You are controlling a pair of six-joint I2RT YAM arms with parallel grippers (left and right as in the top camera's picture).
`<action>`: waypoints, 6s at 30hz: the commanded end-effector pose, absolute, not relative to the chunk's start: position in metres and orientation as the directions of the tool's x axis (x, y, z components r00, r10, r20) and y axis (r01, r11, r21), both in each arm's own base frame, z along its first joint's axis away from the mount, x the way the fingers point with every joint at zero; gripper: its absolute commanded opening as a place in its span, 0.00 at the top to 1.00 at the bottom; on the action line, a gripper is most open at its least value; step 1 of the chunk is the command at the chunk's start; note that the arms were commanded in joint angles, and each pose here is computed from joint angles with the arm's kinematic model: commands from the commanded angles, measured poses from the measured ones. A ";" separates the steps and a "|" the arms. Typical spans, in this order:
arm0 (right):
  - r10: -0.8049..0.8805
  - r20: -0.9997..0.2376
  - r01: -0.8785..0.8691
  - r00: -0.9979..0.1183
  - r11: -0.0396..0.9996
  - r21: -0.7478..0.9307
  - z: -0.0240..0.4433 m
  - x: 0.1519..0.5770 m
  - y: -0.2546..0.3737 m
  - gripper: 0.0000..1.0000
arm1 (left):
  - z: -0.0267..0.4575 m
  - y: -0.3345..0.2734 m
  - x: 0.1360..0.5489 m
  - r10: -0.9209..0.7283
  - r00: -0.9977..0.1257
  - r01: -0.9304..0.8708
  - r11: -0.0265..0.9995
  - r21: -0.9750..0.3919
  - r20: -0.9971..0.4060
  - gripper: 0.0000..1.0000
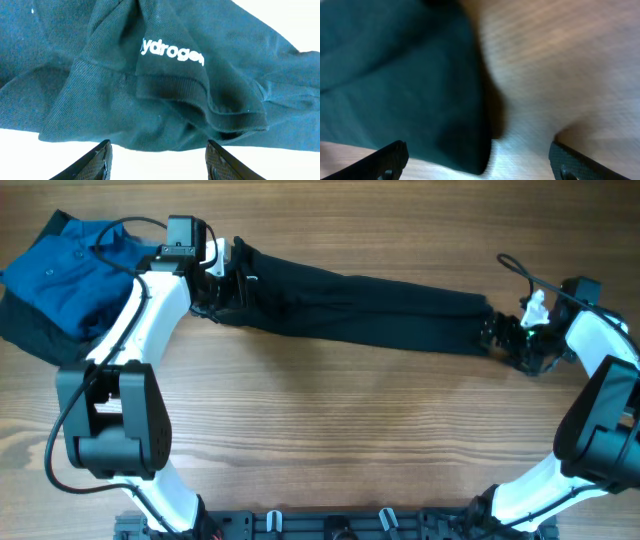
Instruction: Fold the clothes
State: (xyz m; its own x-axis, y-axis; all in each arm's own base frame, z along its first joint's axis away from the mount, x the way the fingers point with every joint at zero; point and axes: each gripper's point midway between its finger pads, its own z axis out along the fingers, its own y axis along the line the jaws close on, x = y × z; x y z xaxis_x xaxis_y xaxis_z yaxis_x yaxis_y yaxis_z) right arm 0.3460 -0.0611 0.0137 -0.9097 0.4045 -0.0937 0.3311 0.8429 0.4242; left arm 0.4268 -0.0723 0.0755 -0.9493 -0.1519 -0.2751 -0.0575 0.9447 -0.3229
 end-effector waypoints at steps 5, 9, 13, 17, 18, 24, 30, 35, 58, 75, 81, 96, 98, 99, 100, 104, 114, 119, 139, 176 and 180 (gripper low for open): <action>0.375 -0.051 0.304 -0.925 0.816 0.492 -0.013 0.364 -0.009 0.75 | 0.172 -0.056 0.426 -0.152 -0.855 0.022 0.944 -0.328 -0.496 0.41; 0.453 -0.047 0.395 -0.890 0.818 0.418 -0.006 0.361 -0.040 0.96 | 0.236 -0.030 0.415 -0.177 -0.747 -0.006 0.966 -0.259 -0.641 0.39; 0.451 -0.190 0.379 -0.872 0.868 0.322 0.055 0.361 -0.110 0.96 | 0.286 -0.011 0.394 -0.198 -0.648 -0.034 0.972 -0.232 -0.735 0.33; 0.522 -0.362 0.458 -0.772 0.853 0.252 0.133 0.363 -0.177 0.96 | 0.292 -0.010 0.377 -0.201 -0.657 -0.041 0.972 -0.231 -0.727 0.29; 0.521 -0.402 0.447 -0.753 0.853 0.269 0.153 0.366 -0.180 0.96 | 0.288 -0.011 0.375 -0.201 -0.668 -0.044 0.972 -0.231 -0.717 0.29; 0.358 -0.417 0.172 -0.836 0.891 0.420 0.193 0.400 -0.076 0.96 | 0.286 -0.011 0.375 -0.201 -0.677 -0.048 0.972 -0.231 -0.708 0.27; 0.079 -0.364 -0.027 -0.928 0.961 0.277 0.166 0.405 0.047 0.94 | 0.285 -0.011 0.374 -0.202 -0.678 -0.047 0.972 -0.231 -0.707 0.27; 0.038 -0.367 -0.056 -0.929 0.969 0.241 0.156 0.411 0.067 0.96 | 0.286 -0.011 0.375 -0.201 -0.677 -0.047 0.972 -0.231 -0.708 0.27; 0.373 -0.458 0.379 -0.807 0.922 0.085 0.174 0.369 -0.200 0.96 | 0.280 -0.011 0.370 -0.203 -0.698 -0.054 0.971 -0.231 -0.687 0.27; -0.081 -0.054 -0.084 -0.995 0.995 0.053 0.078 0.374 -0.018 0.95 | 0.280 -0.011 0.370 -0.203 -0.698 -0.054 0.971 -0.231 -0.687 0.27; -0.114 -0.050 -0.118 -0.992 0.990 0.074 0.079 0.372 0.000 0.24 | 0.280 -0.011 0.370 -0.203 -0.698 -0.054 0.971 -0.231 -0.687 0.27; 0.263 -0.069 0.228 -0.962 0.918 0.325 0.053 0.378 -0.024 0.13 | 0.276 -0.011 0.366 -0.203 -0.713 -0.059 0.971 -0.231 -0.671 0.27; 0.253 -0.101 0.182 -0.962 0.873 0.453 0.059 0.389 -0.003 0.37 | 0.276 -0.011 0.366 -0.203 -0.713 -0.059 0.971 -0.231 -0.671 0.27; 0.257 -0.111 0.176 -0.960 0.862 0.476 0.061 0.393 0.002 0.53 | 0.276 -0.011 0.366 -0.203 -0.713 -0.059 0.971 -0.231 -0.671 0.27; 0.278 -0.122 0.188 -0.953 0.856 0.481 0.063 0.399 0.004 0.78 | 0.276 -0.011 0.366 -0.203 -0.713 -0.060 0.971 -0.231 -0.671 0.27; 0.278 -0.233 0.081 -0.932 0.785 0.614 0.085 0.431 0.029 0.96 | 0.276 -0.011 0.366 -0.203 -0.713 -0.059 0.971 -0.231 -0.671 0.27; 0.357 -0.168 0.209 -0.919 0.802 0.560 0.084 0.414 -0.002 0.43 | 0.275 -0.011 0.364 -0.203 -0.718 -0.061 0.971 -0.231 -0.666 0.24; 0.469 0.034 0.440 -0.882 0.797 0.414 0.068 0.361 -0.043 0.21 | 0.275 -0.011 0.364 -0.203 -0.719 -0.061 0.971 -0.230 -0.665 0.23; 0.629 0.028 0.571 -0.777 0.686 0.451 0.061 0.399 -0.001 0.96 | 0.268 -0.011 0.367 -0.204 -0.731 -0.065 0.971 -0.230 -0.651 0.23; 0.511 -0.169 0.422 -0.843 0.823 0.380 0.034 0.389 -0.058 0.85 | 0.267 -0.011 0.366 -0.204 -0.737 -0.068 0.971 -0.230 -0.645 0.23; 0.474 -0.160 0.359 -0.866 0.811 0.462 0.041 0.393 -0.038 0.96 | 0.267 -0.011 0.366 -0.204 -0.737 -0.067 0.971 -0.231 -0.645 0.23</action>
State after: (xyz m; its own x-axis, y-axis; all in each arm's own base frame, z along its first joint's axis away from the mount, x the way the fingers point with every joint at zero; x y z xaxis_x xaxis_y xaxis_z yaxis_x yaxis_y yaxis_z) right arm 0.3914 -0.0520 0.0442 -0.8438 0.5055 -0.1804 0.3998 0.8162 0.4171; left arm 0.3653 -0.0134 0.2673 -0.7363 -0.2102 -0.6431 -0.0665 0.9684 -0.2403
